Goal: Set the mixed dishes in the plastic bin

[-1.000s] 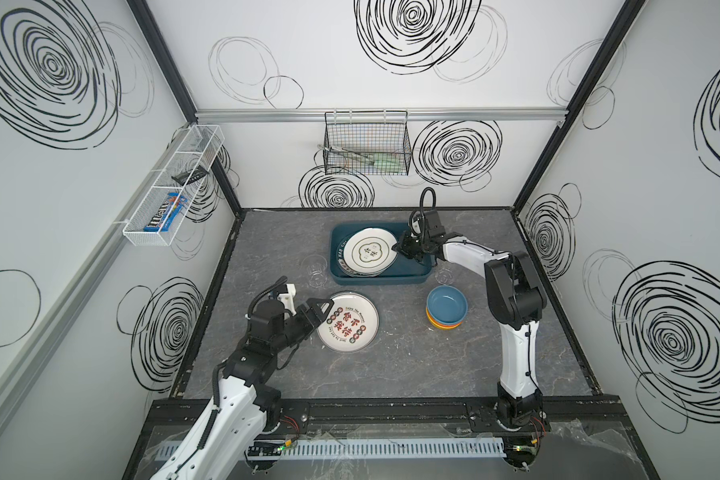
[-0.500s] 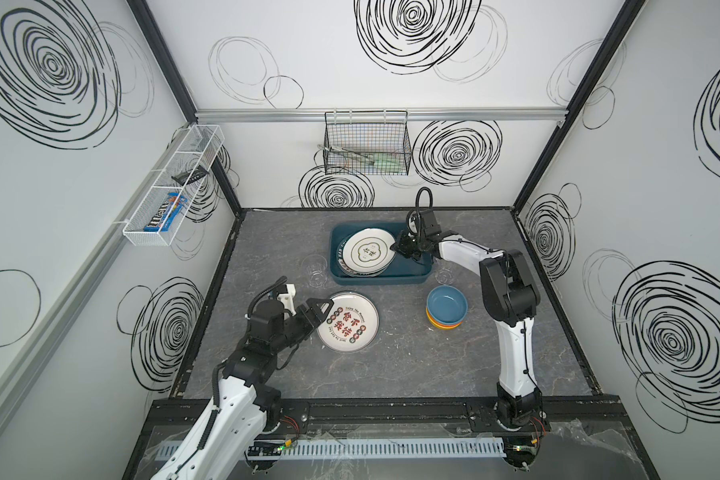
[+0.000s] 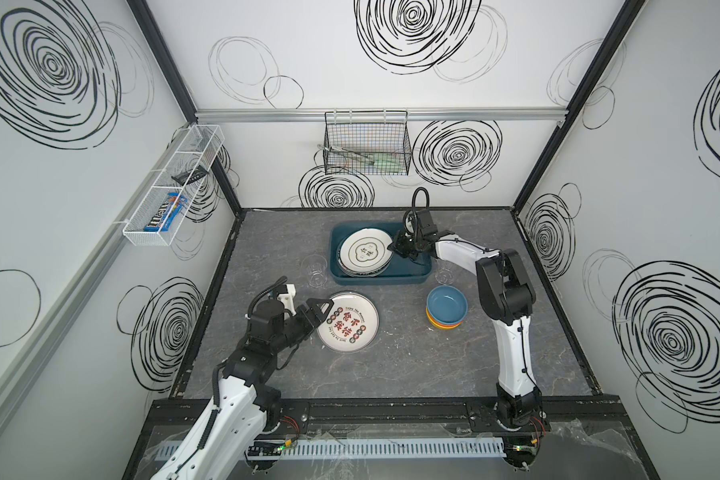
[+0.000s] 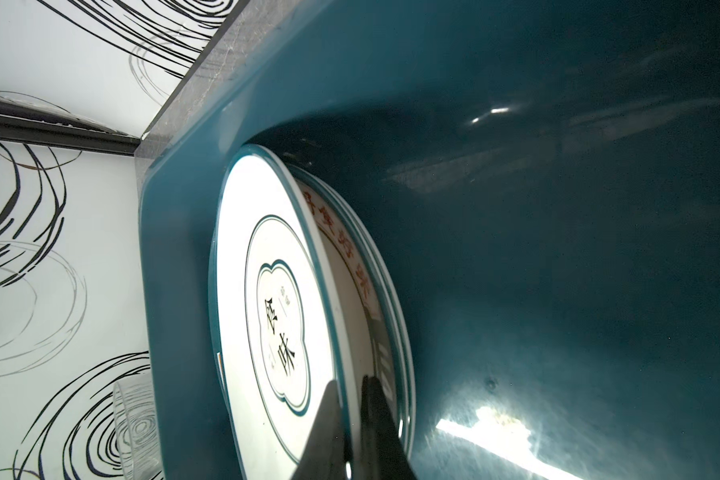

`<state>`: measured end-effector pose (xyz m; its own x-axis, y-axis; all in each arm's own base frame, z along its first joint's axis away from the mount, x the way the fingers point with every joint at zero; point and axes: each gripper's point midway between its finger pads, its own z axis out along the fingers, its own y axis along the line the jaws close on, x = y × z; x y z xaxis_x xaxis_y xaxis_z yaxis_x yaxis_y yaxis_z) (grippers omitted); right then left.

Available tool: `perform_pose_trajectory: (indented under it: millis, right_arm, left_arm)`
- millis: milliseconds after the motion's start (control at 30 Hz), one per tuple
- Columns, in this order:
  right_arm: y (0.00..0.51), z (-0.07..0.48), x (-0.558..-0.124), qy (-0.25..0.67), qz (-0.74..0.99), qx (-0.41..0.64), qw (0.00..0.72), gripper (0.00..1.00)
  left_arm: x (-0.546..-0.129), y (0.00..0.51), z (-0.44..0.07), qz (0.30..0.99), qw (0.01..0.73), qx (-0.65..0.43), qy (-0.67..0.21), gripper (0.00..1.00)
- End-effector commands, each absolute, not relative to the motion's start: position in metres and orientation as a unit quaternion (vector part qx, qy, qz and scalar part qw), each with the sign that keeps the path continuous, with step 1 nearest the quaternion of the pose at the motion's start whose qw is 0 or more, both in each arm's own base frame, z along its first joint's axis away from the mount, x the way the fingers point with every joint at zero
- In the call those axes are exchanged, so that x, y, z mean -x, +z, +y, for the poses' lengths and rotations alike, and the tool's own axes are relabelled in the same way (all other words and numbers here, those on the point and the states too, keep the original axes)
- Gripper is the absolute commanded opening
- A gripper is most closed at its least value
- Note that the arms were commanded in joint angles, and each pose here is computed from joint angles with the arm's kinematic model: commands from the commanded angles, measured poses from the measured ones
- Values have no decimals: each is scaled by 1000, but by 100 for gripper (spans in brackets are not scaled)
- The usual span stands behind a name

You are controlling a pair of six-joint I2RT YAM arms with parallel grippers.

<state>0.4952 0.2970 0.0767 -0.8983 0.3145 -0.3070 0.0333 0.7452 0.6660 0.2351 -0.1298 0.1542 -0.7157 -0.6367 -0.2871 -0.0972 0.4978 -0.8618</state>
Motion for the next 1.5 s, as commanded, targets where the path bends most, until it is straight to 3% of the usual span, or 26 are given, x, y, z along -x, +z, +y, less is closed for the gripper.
perform_pose_trajectory:
  millis: [0, 167, 400, 1067, 1467]
  right_arm:
    - [86, 305, -501, 352, 907, -90, 212, 2]
    - [86, 304, -500, 345, 910, -89, 213, 14]
    - [86, 298, -499, 320, 918, -83, 219, 20]
    - [76, 291, -494, 285, 930, -75, 220, 19]
    - [76, 294, -491, 282, 932, -68, 218, 26]
  left_arm:
    - [-236, 154, -129, 811, 308, 220, -446, 79]
    - [-236, 155, -128, 811, 309, 221, -446, 80]
    - [-235, 153, -127, 811, 309, 223, -445, 80]
    - [-234, 150, -127, 810, 308, 227, -446, 80]
    - [-234, 149, -126, 810, 307, 228, -445, 80]
